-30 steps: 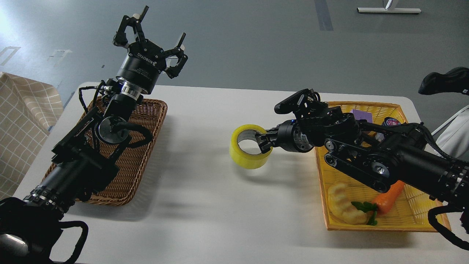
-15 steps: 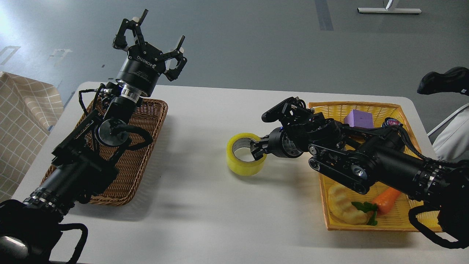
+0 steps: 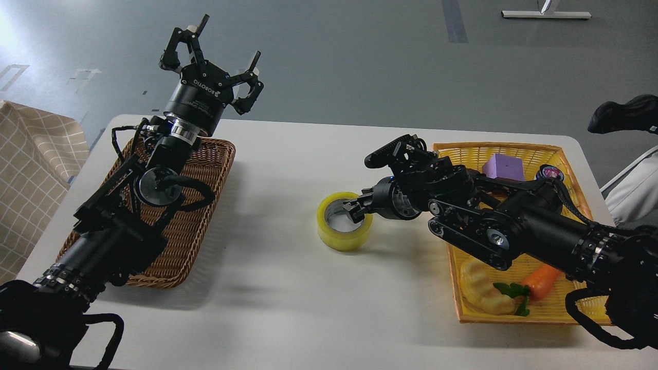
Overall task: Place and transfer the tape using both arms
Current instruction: 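Set the tape roll on the table and release it, then withdraw the right gripper back above the tray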
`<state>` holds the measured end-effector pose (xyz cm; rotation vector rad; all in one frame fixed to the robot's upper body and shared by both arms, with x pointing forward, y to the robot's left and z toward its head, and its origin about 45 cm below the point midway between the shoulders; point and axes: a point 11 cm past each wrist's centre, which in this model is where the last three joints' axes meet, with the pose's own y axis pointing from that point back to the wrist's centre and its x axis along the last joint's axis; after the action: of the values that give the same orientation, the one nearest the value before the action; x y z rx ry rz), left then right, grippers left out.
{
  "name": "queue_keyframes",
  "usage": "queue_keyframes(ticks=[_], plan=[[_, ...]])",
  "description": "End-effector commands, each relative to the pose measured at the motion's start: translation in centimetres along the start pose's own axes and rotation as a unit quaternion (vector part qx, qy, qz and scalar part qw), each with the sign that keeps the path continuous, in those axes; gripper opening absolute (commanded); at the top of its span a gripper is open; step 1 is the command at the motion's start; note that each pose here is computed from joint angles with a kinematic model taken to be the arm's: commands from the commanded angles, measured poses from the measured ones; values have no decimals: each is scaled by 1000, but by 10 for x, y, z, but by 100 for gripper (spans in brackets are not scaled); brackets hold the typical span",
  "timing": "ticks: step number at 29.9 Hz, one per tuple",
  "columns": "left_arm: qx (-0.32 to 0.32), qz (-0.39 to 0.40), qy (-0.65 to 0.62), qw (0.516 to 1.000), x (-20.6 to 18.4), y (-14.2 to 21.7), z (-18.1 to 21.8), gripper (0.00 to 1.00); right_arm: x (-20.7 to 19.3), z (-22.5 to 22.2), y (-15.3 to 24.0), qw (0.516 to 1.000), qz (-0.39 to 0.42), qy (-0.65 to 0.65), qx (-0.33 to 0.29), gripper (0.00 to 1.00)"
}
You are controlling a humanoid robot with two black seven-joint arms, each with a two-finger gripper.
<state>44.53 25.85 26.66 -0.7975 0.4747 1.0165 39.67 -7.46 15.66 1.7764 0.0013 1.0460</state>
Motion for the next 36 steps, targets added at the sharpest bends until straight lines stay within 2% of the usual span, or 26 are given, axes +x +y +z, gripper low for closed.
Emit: queue_keyframes(ticks=[1,7,12,15,19,21,27,29,33,36], plan=[[0,0,0,1000,0,0,0,98,4,0,1,1000,4,-1,1,96],[1,0,-1,1000,0,0,0,98,28,7,16,999,41,-22,6,99],[7,6,-2,1000,5,6,-3,98,57,32,58,993,105,-51,11,100],[7,9,-2,1000,7,8,-3,98,68,36,86,988,136,-71,35,100],[6,10,-5,1000,8,8,0,98,84,47,133,966,178,-160,94,100],[6,10,-6,1000,8,9,1,98,88,53,144,956,189,-194,111,100],[11,11,-7,1000,8,9,-3,98,91,84,180,885,222,-363,189,100],[13,12,-7,1000,9,10,-4,98,90,95,194,841,242,-428,228,100],[13,12,-8,1000,10,10,-3,98,89,121,218,770,294,-498,268,100],[10,14,-8,1000,11,10,-2,98,79,151,247,688,356,-553,306,100]])
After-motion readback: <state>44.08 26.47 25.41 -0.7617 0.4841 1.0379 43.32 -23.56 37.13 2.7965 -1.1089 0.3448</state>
